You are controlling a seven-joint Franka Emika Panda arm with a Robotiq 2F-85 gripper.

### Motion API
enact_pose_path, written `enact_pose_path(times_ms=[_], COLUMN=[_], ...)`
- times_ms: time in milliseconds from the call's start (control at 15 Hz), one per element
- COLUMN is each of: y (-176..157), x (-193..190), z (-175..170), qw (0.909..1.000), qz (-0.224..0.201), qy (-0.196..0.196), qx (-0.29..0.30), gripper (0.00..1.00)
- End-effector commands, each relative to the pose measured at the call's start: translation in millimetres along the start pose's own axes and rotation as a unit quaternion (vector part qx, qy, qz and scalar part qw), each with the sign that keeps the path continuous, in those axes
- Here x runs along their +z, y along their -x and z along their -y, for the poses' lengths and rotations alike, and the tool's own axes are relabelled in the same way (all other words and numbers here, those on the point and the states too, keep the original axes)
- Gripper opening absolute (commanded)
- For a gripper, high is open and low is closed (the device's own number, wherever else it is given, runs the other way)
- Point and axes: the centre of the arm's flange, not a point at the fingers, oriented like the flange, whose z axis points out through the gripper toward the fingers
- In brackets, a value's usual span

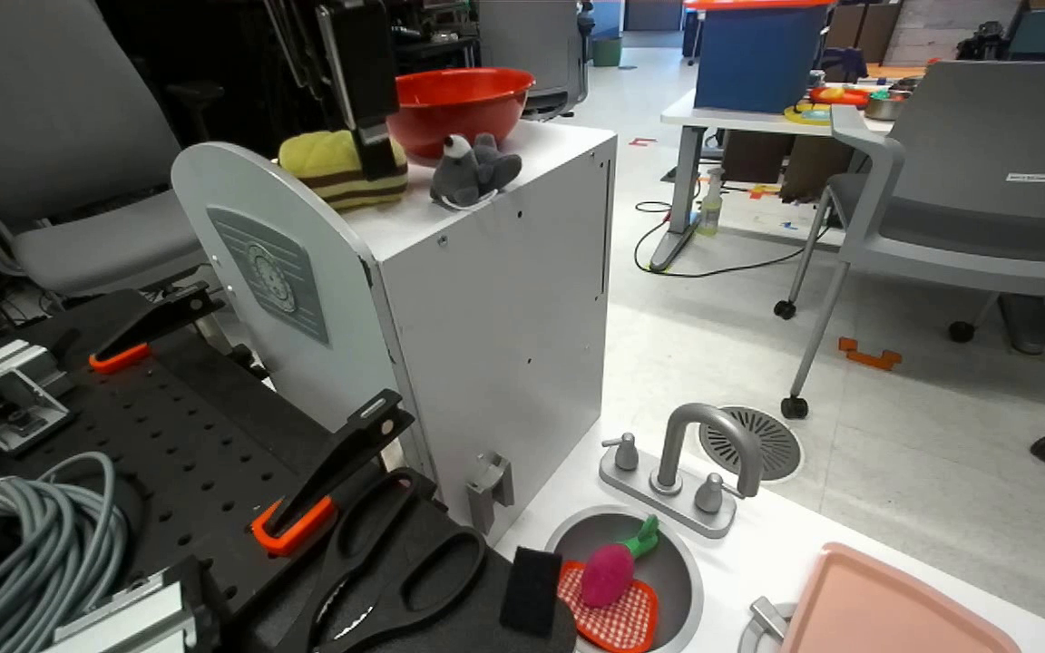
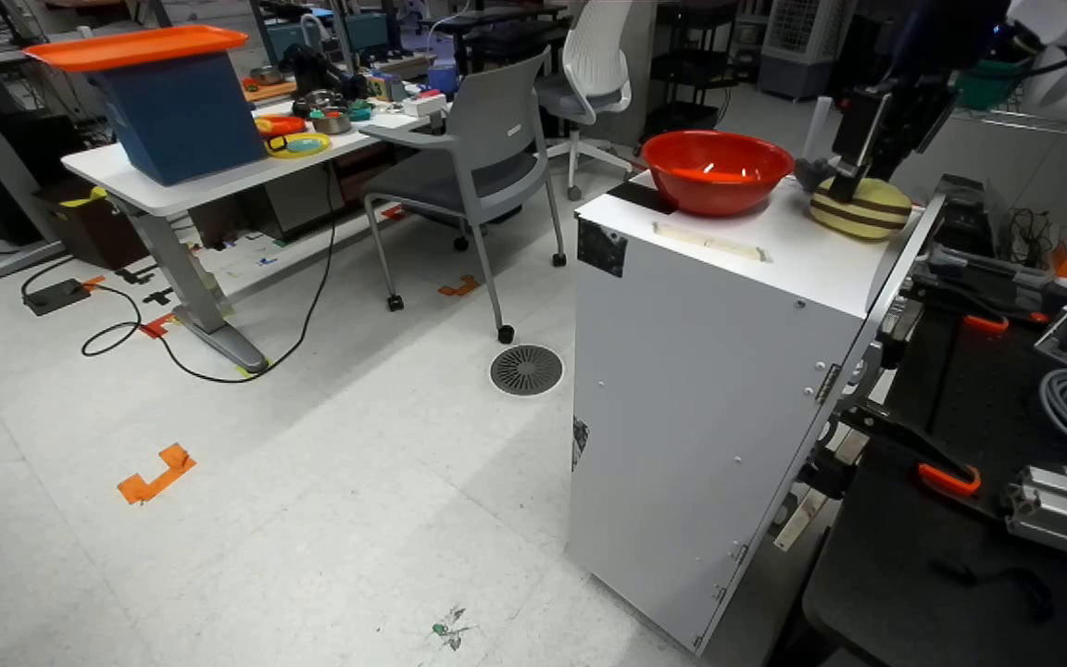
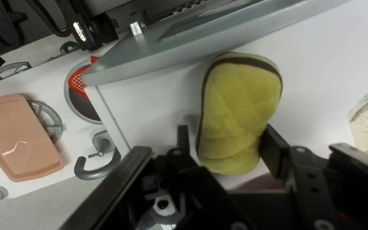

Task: Put the yellow object inside the red bowl

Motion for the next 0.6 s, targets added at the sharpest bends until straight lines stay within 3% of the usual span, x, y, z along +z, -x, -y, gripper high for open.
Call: enact_pose_path(times_ms=[0, 267, 533], y=[-8.5, -10.0, -6.8], x=[3.2, 1.8, -1.3], z=[-3.8, -2.9, 0.3], qw=[0.9998, 0.9998, 0.9999], qz=[-0.005, -0.006, 0.004], qy=[-0.016, -0.017, -0.013], qx=[-0.006, -0.012, -0.007], gripper=[0.27, 0.0, 0.01])
